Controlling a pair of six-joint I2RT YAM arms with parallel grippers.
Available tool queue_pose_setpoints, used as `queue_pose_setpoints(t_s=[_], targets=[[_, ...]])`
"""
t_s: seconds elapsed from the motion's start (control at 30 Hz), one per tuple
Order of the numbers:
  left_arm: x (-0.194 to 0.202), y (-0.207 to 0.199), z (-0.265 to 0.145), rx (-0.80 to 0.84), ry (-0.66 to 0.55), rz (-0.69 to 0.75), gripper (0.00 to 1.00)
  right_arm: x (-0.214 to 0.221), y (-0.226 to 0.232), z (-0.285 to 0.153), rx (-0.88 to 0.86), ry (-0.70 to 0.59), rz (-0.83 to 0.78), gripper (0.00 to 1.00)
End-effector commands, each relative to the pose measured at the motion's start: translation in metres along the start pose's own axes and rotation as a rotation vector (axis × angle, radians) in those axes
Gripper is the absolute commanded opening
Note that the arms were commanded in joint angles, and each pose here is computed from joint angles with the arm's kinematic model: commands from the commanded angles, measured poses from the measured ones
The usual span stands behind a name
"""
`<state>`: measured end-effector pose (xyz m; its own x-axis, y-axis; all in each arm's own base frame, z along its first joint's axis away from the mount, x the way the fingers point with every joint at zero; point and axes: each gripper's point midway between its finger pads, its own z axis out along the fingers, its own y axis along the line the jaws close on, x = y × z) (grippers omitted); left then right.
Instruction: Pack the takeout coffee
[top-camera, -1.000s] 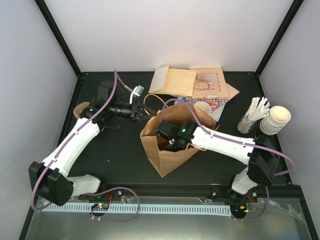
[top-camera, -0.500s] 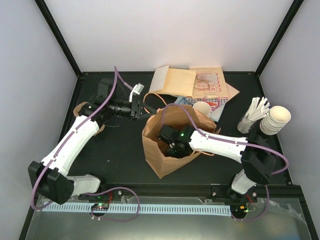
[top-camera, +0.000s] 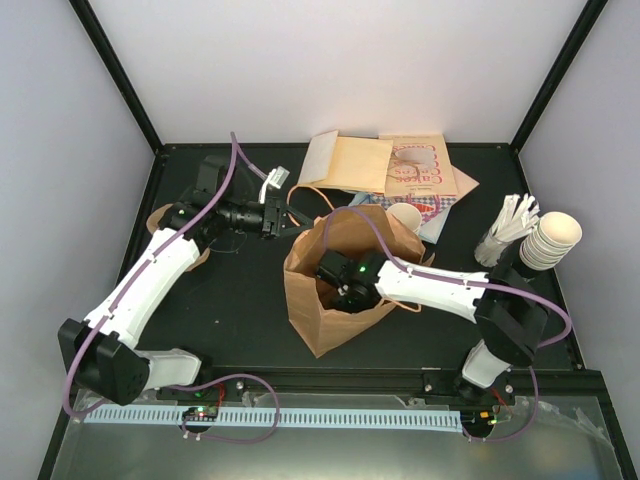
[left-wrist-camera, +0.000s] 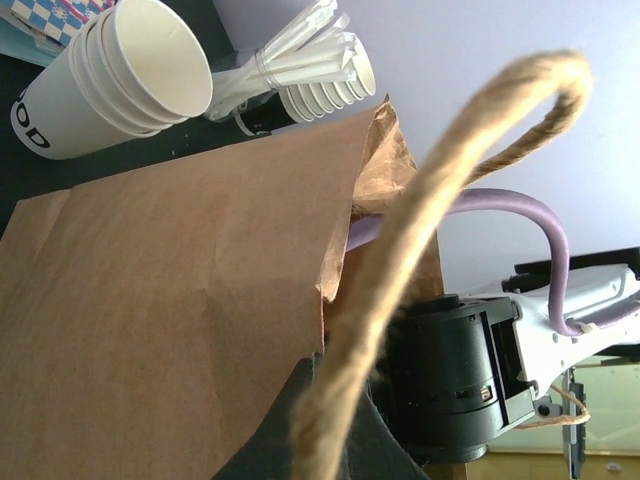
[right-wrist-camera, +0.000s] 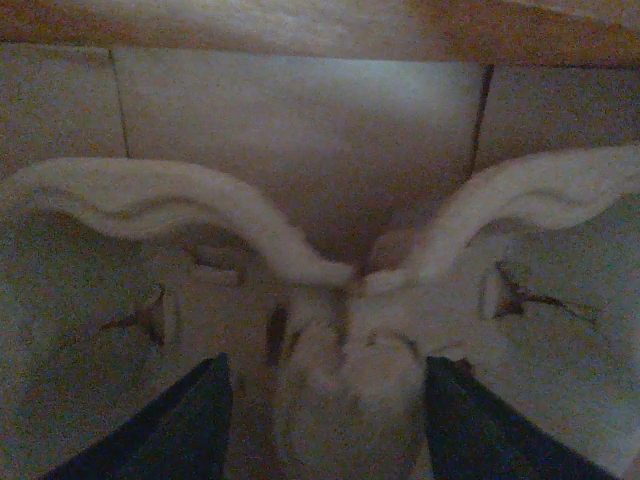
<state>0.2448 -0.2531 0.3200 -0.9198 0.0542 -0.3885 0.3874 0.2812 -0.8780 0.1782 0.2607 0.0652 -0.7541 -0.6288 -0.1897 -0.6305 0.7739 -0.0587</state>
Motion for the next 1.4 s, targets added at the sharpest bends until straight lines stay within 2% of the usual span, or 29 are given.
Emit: queue_pose_setpoints(t_s=[0.0,0.07,0.23,0.33,0.53,0.83,1.37], targets=[[-0.01,-0.013,-0.006,0.002,-0.025,0.056,0.01,0.002,0.006,0.008,-0.033,0.016,-0.003,0.64],[-0.01,-0.013,-0.006,-0.002,-0.025,0.057,0.02,0.003,0.008,0.012,-0.037,0.031,-0.006,0.71],[-0.009,-0.012,-0.007,-0.007,-0.023,0.055,0.02,0.007,0.01,0.021,-0.044,0.055,-0.008,0.78],[-0.008,-0.013,-0.007,-0.01,-0.023,0.058,0.02,0.009,0.011,0.027,-0.044,0.068,-0.007,0.91],[-0.007,-0.011,-0.007,-0.016,-0.021,0.058,0.01,0.017,0.01,0.045,-0.023,0.112,0.001,1.0],[-0.008,-0.011,-0.007,-0.018,-0.022,0.06,0.02,0.021,0.007,0.049,-0.009,0.118,0.006,1.0],[-0.008,-0.008,-0.007,-0.042,-0.021,0.065,0.01,-0.015,-0.006,-0.041,0.004,-0.072,-0.01,1.0]])
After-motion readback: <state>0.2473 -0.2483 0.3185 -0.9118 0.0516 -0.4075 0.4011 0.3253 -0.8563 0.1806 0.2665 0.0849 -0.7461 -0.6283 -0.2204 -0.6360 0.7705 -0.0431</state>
